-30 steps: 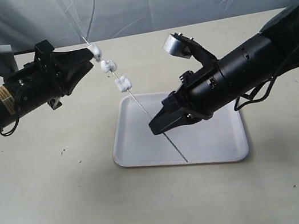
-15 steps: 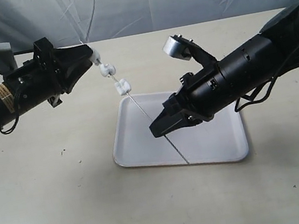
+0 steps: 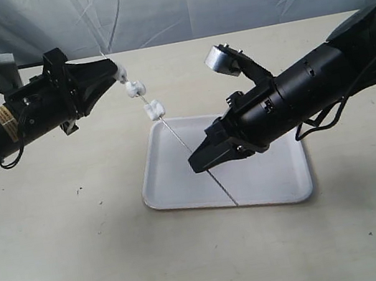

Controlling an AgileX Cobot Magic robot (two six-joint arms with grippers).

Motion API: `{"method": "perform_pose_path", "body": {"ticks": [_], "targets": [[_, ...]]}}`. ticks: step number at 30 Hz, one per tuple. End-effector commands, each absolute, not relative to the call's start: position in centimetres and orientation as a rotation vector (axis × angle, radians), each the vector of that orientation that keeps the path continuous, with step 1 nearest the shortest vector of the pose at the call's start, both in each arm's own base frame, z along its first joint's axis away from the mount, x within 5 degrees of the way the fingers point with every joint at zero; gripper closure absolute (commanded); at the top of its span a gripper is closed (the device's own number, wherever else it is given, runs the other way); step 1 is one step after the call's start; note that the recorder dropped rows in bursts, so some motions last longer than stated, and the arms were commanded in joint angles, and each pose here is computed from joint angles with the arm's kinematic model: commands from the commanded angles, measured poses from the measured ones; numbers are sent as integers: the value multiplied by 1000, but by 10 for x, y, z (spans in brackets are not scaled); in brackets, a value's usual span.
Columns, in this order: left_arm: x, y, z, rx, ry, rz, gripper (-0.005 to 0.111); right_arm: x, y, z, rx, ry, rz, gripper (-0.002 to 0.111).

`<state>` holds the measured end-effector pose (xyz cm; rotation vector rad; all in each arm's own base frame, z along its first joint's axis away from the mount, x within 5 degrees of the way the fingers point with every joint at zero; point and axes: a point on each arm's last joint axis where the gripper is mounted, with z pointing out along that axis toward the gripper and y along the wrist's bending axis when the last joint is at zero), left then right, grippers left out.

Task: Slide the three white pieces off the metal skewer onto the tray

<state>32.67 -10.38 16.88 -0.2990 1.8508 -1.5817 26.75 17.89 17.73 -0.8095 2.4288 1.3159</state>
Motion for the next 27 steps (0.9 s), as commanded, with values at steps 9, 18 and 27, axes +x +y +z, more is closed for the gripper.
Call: {"method": "perform_pose_path", "body": {"ticks": [9, 18, 27], "targets": [[328, -104, 170, -312, 1831, -1584, 107, 266, 178, 180, -814, 2421, 1326, 109], [335, -98, 169, -370, 1792, -1503, 107, 264, 177, 179, -831, 2442, 1344, 109], [341, -92, 167, -416, 1776, -1391, 107, 259, 176, 178, -860, 2494, 1360, 109]]}}
